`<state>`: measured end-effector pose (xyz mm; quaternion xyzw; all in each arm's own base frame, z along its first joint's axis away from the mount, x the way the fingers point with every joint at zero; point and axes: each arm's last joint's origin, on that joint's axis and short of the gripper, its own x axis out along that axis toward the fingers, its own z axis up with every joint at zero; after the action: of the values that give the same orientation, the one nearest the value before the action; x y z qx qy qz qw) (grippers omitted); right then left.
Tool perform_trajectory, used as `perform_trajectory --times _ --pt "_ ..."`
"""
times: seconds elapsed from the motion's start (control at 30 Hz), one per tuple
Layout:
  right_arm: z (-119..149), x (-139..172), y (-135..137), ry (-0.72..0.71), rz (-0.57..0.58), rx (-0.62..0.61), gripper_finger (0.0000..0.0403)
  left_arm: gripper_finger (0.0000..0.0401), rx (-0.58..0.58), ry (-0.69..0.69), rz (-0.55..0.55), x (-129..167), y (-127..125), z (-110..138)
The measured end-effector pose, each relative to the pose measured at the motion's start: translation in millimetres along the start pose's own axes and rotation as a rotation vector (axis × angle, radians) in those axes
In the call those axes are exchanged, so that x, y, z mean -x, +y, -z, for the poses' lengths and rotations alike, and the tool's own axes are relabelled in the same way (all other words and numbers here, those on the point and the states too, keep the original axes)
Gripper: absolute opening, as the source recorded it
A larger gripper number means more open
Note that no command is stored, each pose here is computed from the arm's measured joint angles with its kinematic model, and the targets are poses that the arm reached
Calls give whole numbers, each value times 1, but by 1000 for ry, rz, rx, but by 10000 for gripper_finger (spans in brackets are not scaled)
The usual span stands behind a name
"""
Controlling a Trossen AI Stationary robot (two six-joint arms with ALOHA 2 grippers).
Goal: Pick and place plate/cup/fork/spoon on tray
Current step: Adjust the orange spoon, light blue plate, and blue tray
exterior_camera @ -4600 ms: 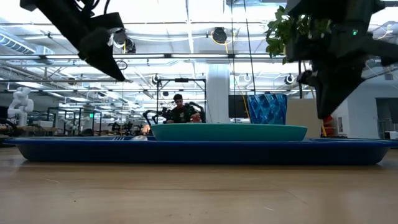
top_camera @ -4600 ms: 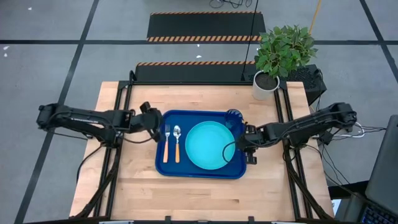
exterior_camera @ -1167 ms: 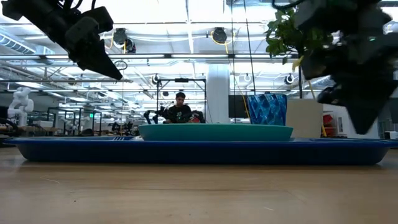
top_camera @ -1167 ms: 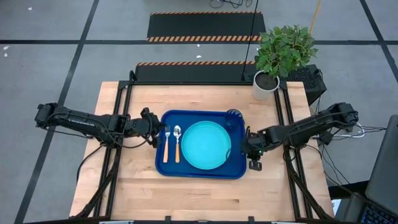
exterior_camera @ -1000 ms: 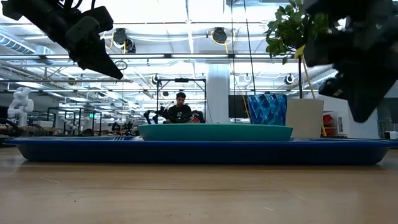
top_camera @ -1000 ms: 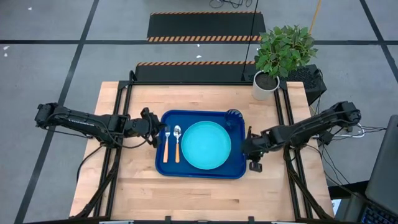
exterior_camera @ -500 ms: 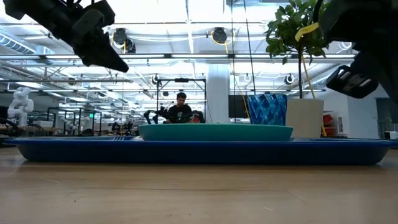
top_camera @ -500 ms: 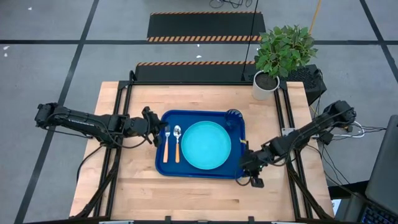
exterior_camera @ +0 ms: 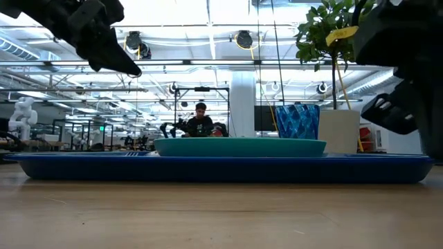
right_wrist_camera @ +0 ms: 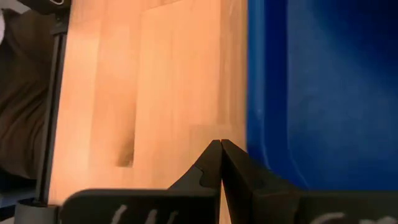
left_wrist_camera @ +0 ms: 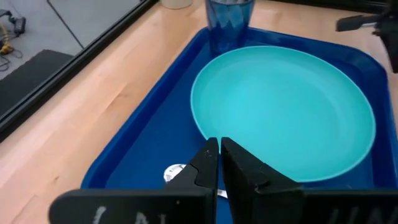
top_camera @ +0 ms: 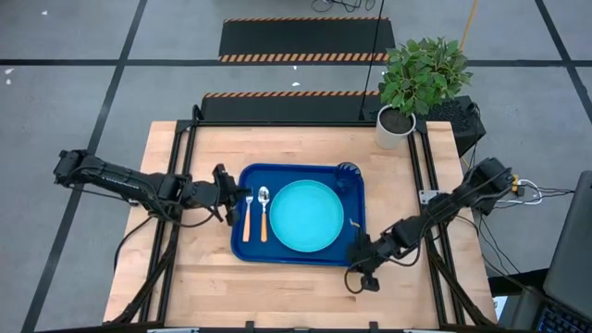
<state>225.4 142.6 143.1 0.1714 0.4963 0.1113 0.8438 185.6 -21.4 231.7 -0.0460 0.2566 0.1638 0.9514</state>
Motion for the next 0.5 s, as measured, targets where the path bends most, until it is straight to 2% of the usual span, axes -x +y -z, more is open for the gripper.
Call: perform_trajectory --times 0.5 --pt "3 -4 1 -26 58 -41 0 24 -52 2 49 4 -9 3"
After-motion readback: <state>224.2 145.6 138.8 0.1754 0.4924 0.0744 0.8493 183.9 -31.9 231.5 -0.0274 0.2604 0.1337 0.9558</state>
